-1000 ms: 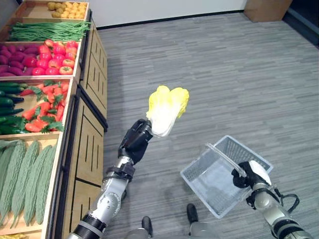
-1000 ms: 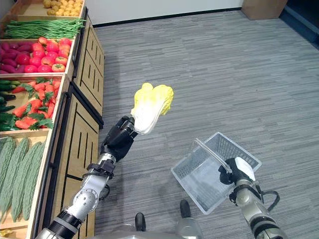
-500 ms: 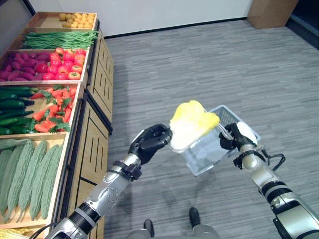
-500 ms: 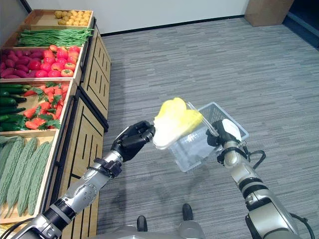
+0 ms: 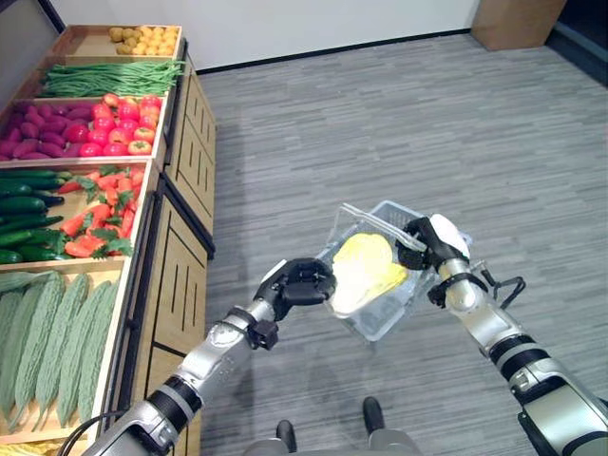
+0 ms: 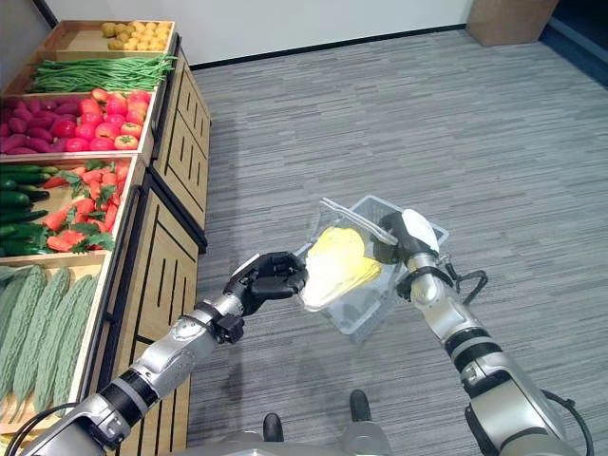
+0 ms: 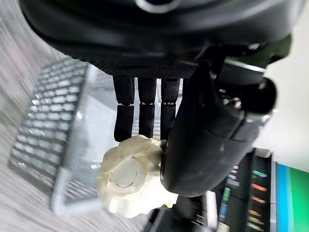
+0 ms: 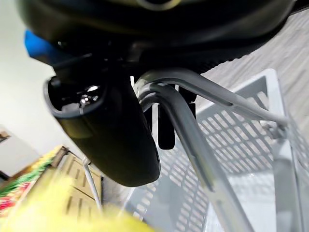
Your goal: Get the vegetables into the basket
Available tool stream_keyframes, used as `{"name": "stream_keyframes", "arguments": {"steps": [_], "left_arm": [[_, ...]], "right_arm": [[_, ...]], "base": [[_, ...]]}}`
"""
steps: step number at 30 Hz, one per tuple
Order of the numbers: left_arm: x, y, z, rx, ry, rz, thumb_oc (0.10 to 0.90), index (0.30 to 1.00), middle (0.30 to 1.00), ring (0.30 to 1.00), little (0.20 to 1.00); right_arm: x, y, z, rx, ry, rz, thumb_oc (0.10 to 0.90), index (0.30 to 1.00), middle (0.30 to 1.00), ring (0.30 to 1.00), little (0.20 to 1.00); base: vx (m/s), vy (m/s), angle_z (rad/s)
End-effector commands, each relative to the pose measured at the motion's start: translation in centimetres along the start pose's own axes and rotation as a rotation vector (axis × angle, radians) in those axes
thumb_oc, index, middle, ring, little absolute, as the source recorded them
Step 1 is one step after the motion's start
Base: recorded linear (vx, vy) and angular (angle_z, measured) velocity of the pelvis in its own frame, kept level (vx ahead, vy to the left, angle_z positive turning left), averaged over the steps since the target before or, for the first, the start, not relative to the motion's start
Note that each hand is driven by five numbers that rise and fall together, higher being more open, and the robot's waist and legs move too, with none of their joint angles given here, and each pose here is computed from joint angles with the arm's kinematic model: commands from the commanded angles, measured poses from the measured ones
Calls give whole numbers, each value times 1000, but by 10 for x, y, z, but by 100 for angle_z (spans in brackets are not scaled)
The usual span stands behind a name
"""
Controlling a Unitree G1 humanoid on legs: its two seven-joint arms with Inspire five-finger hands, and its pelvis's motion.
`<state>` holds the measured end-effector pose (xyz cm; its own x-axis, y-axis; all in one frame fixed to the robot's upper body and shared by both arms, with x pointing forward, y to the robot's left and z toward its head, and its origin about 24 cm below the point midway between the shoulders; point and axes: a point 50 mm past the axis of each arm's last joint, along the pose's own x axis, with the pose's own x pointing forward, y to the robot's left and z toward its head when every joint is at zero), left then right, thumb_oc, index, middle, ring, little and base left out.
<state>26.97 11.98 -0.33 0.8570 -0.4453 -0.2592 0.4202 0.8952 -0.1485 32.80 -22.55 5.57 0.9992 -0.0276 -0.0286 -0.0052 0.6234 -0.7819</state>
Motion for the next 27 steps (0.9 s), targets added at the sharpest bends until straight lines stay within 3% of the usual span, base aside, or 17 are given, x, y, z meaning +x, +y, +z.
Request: {"name": "stream_keyframes", "arguments": {"steps": [1, 14, 15, 16, 27], "left_arm": [[23, 0, 42, 104, -167, 61, 400, 300, 300, 300, 300], [38, 8, 35, 204, -126, 264, 400, 300, 300, 300, 300], [39, 8, 32, 209, -111, 290, 608, 591, 591, 591, 591], [39, 8, 32, 209, -111, 290, 900, 1000, 1000, 1000, 1000], [31, 13, 25, 230, -111, 347, 900, 1000, 1000, 1000, 1000]], "right_arm": [[19, -39, 104, 218, -418, -194, 400, 300, 300, 300, 300], [-17, 4, 124, 370, -540, -32, 400, 300, 300, 300, 300], [-21, 10, 123, 376, -540, -4, 400, 300, 300, 300, 300], [-21, 10, 123, 376, -540, -4, 400, 300, 300, 300, 300], [-31, 21, 88, 367, -420, 27, 400, 300, 300, 300, 300]], "base": [[0, 0, 0], [0, 0, 0], [0, 0, 0], [0, 0, 0], [0, 0, 0]]}}
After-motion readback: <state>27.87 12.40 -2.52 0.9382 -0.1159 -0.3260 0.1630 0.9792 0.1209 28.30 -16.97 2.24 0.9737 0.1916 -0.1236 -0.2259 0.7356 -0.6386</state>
